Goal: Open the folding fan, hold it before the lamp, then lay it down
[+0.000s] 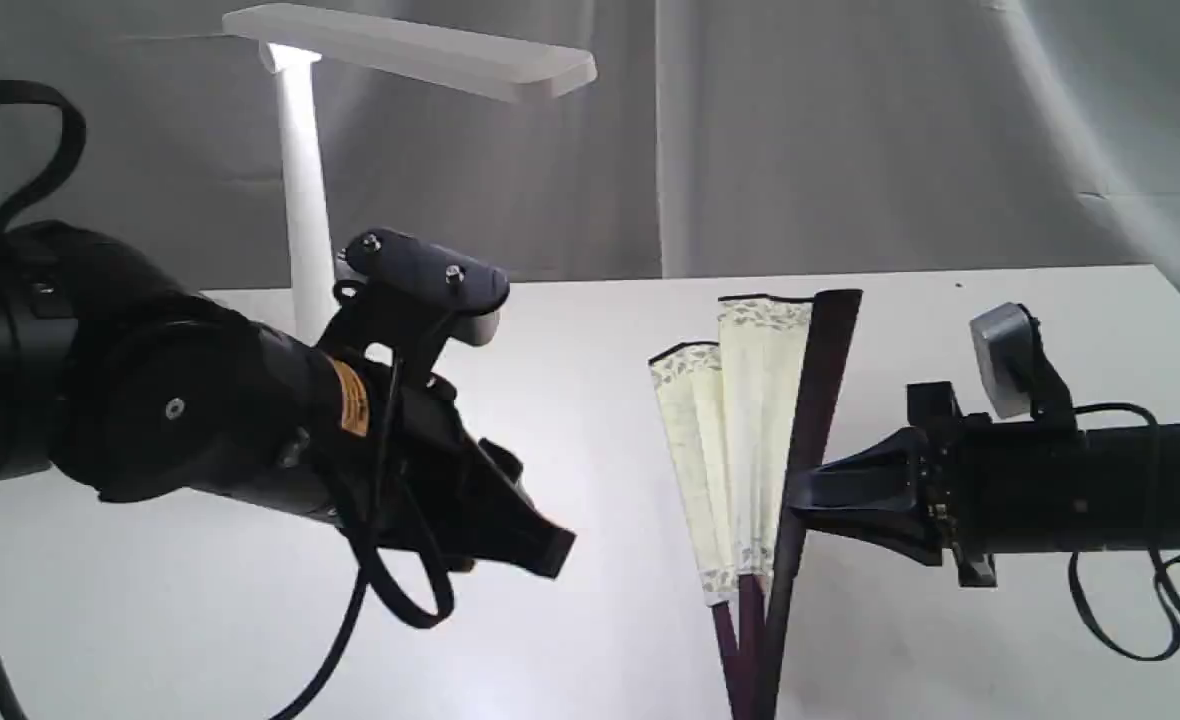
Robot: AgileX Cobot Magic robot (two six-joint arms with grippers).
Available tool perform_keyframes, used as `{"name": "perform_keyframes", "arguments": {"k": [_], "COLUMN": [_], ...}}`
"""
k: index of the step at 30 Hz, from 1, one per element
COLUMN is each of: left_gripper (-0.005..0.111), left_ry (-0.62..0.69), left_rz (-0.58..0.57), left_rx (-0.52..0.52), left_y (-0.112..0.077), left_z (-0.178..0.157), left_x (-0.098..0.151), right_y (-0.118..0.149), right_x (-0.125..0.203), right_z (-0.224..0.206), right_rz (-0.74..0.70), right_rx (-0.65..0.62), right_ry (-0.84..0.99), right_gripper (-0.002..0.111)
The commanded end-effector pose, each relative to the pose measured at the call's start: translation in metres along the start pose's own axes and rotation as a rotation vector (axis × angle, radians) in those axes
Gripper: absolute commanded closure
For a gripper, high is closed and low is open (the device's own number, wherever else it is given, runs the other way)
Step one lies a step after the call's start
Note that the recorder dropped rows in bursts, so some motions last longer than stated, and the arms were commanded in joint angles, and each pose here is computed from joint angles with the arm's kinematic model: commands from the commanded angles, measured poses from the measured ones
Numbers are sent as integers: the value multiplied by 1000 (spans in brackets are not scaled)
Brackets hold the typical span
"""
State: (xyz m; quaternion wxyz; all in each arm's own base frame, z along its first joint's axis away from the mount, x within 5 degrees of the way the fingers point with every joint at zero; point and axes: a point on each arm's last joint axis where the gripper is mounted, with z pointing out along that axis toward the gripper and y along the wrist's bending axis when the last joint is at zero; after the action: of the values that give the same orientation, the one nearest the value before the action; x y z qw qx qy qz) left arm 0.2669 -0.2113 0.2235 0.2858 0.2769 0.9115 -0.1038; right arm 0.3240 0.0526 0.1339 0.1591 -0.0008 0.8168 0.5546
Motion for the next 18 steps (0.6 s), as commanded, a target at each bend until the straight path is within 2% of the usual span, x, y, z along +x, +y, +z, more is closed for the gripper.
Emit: {"name": "perform_keyframes", "arguments": {"k": [1, 4, 9, 13, 18], "left_gripper": [64, 64, 64, 69, 86], "left_ry": [-80, -80, -80, -218, -495], "left_rz": [-96, -156, -110, -106, -114], "left_rx": [19, 23, 0, 19, 58], "left_y": [1, 6, 11, 12, 12], "left_z": [2, 11, 24, 33, 34], "left_x": [-6, -6, -2, 10, 24], "right_y": [19, 32, 51, 62, 68], "right_x": [2, 3, 4, 5, 4], "right_z": [-12, -19, -27, -32, -34], "right_rz": [-57, -83, -122, -159, -175], "right_rx": [-5, 9, 28, 31, 27], "right_ry": [42, 52, 63, 54, 39], "right_gripper": [108, 108, 108, 108, 108]}}
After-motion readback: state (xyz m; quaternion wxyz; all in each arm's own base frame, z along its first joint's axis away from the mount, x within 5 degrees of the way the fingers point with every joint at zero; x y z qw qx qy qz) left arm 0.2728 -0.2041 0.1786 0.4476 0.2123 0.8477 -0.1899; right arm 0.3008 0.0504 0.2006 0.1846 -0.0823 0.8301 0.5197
